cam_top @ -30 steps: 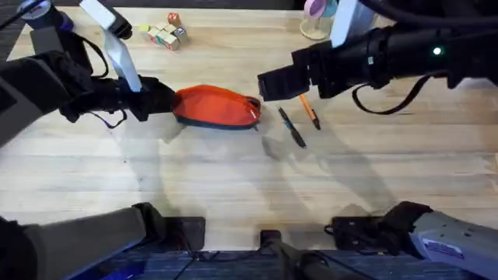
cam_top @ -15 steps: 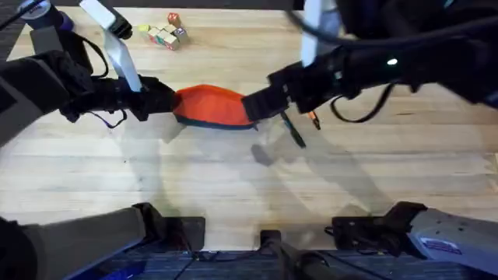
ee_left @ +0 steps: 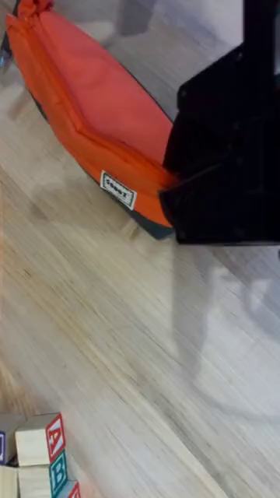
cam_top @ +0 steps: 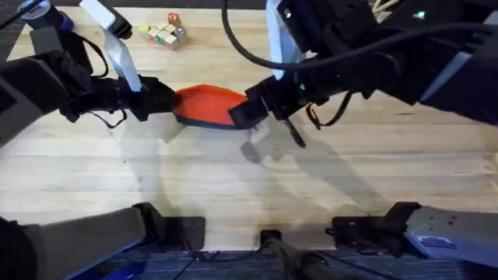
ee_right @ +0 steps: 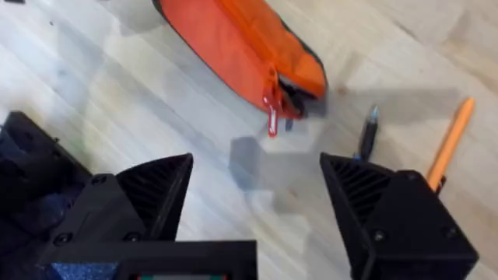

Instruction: Unzip the bag, pick up the pens from the table one at a time and place them inside, then zip the bag closed.

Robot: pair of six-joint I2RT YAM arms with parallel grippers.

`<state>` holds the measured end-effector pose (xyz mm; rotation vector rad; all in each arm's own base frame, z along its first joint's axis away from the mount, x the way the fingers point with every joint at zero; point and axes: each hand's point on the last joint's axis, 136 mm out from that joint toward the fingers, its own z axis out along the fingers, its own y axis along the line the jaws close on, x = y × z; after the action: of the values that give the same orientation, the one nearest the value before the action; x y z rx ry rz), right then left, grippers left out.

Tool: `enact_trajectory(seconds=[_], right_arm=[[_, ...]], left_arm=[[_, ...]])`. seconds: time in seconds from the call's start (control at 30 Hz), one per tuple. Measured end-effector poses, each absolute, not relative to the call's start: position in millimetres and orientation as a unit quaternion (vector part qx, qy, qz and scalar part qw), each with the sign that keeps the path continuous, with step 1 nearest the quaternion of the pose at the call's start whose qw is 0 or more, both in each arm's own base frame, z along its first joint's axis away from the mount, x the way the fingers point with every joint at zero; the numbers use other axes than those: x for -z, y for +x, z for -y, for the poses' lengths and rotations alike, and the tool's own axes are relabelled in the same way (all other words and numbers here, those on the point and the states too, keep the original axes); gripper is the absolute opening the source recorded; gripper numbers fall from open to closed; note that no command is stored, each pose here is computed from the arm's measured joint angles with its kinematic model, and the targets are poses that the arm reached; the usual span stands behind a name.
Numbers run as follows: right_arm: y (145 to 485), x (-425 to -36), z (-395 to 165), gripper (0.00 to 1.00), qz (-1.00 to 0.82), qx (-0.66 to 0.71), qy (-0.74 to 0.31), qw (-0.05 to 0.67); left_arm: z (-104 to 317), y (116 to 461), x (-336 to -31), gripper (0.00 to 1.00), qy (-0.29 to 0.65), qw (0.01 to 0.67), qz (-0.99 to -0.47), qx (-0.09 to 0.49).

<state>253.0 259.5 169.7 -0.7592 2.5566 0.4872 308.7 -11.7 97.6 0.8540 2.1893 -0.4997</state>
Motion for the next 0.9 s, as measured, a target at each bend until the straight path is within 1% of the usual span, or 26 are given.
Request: enact_trajectory(seconds=[0.13,0.4,0.6,0.77,0.9], right_arm=[[255.9,-167.5,-270.5,0.997,-0.916,-0.179,-0.282,0.222],[260.7,-147.3,-282.0,0.995,-0.918,-0.167,-0.290,0.212],[263.7,-137.1,-284.3,0.903,-0.920,-0.161,-0.291,0.205],[271.3,-133.7,-290.2,0.835,-0.918,-0.162,-0.290,0.215],[273.4,-130.2,-292.0,0.760,-0.919,-0.161,-0.290,0.215]], left_arm=[[11.7,308.7,-97.6,0.042,0.331,0.361,-0.850,0.194],[11.7,308.6,-97.6,0.042,0.331,0.361,-0.850,0.194],[11.7,308.6,-97.6,0.042,0.331,0.361,-0.850,0.194],[11.7,308.6,-97.6,0.042,0.331,0.361,-0.850,0.194],[11.7,308.6,-97.6,0.042,0.331,0.361,-0.850,0.194]])
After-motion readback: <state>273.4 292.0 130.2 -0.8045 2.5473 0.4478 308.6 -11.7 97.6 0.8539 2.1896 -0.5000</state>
